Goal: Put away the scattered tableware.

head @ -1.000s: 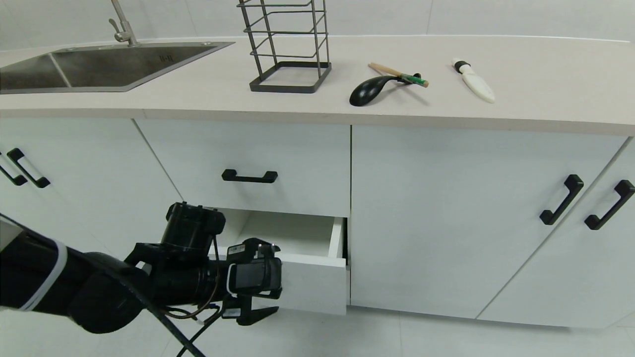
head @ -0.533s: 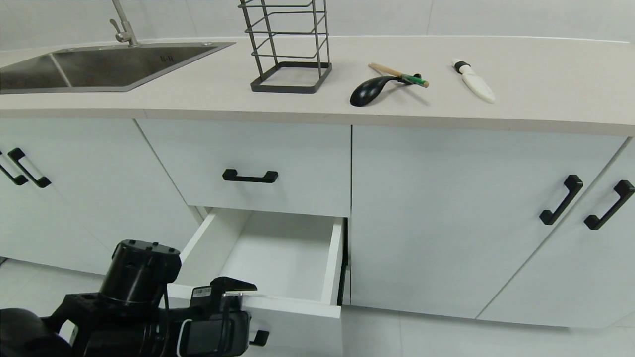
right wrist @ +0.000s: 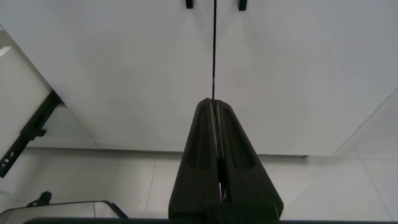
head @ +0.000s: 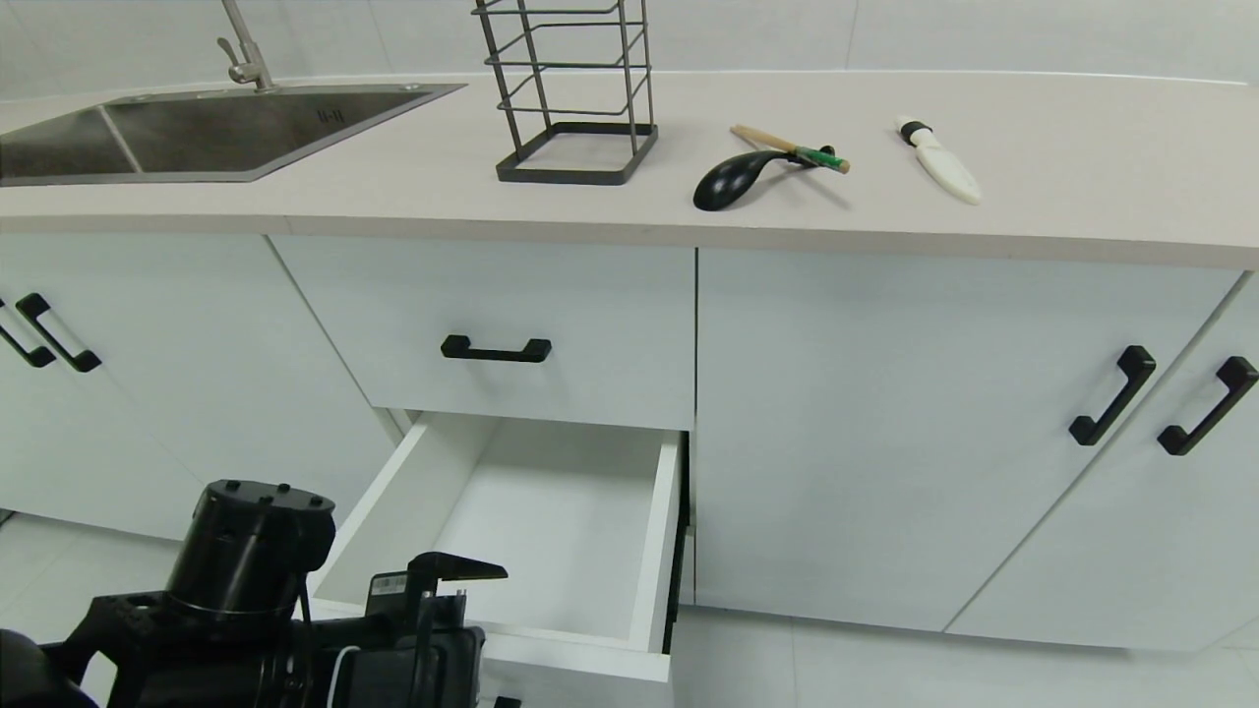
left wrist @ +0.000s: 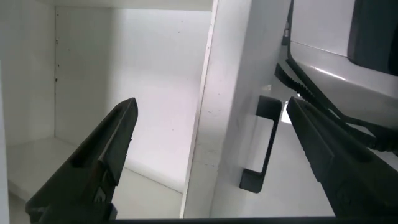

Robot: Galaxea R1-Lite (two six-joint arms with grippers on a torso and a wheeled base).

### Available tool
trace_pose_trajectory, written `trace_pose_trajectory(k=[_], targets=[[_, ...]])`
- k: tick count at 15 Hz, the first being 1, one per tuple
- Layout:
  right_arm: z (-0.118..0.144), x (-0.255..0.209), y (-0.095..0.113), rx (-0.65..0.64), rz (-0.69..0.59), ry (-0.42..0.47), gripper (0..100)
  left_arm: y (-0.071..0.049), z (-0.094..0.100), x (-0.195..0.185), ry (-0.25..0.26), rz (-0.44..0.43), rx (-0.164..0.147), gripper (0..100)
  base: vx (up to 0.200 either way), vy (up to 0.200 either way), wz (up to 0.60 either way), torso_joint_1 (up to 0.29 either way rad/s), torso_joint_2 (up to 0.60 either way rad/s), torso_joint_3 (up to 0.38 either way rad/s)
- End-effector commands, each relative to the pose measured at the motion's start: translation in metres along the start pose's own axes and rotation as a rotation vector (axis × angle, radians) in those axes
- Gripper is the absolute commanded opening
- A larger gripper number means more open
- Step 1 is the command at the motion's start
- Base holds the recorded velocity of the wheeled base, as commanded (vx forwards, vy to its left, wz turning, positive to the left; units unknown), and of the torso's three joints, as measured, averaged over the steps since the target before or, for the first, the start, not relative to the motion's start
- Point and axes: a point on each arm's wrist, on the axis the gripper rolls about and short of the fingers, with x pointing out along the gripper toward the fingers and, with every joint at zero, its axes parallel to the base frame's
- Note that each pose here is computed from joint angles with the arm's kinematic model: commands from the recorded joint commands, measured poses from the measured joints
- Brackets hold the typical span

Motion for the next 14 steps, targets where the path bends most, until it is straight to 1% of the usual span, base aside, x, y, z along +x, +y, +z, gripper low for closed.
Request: trace_pose_trajectory(k=[1,2,3,4,5,6,7,8,10,11,12,13,14], targets=[[0.000,0.000,0.000,0.000,0.000,0.000,0,0.001,0.007,-0.009,-0.039,0.015,0.019,100,0.000,0.000,0.00,0.000,0.00,0.000],[0.000,0.000,0.000,0.000,0.000,0.002,0,0.001,0.012,-0.016,-0.066,0.020,0.025,100,0.000,0.000,0.00,0.000,0.00,0.000],[0.000,0.000,0.000,0.000,0.000,0.002,0,0.004,0.017,-0.024,-0.089,0.033,0.016,100,0.000,0.000,0.00,0.000,0.00,0.000],[0.000,0.000,0.000,0.000,0.000,0.002,0,0.016,0.028,-0.040,-0.138,0.059,-0.028,100,0.000,0.000,0.00,0.000,0.00,0.000],[0.000,0.000,0.000,0.000,0.000,0.003,0,0.031,0.043,-0.063,-0.229,0.086,-0.119,100,0.000,0.000,0.00,0.000,0.00,0.000],[0.000,0.000,0.000,0.000,0.000,0.003,0,0.034,0.046,-0.077,-0.287,0.095,-0.210,100,0.000,0.000,0.00,0.000,0.00,0.000],[0.000,0.000,0.000,0.000,0.000,0.003,0,0.033,0.044,-0.090,-0.345,0.090,-0.338,100,0.000,0.000,0.00,0.000,0.00,0.000],[0.000,0.000,0.000,0.000,0.000,0.002,0,0.028,0.038,-0.100,-0.380,0.092,-0.461,100,0.000,0.000,0.00,0.000,0.00,0.000],[0.000,0.000,0.000,0.000,0.000,0.000,0,0.018,0.022,-0.118,-0.424,0.151,-0.721,100,0.000,0.000,0.00,0.000,0.00,0.000],[0.000,0.000,0.000,0.000,0.000,0.000,0,0.012,0.019,-0.120,-0.455,0.178,-0.807,100,0.000,0.000,0.00,0.000,0.00,0.000],[0.000,0.000,0.000,0.000,0.000,0.002,0,0.002,0.017,-0.121,-0.502,0.214,-0.839,100,0.000,0.000,0.00,0.000,0.00,0.000],[0.000,0.000,0.000,0.000,0.000,0.002,0,-0.010,0.015,-0.123,-0.543,0.273,-0.830,100,0.000,0.000,0.00,0.000,0.00,0.000],[0.000,0.000,0.000,0.000,0.000,0.002,0,-0.023,0.013,-0.125,-0.575,0.369,-0.794,100,0.000,0.000,0.00,0.000,0.00,0.000]])
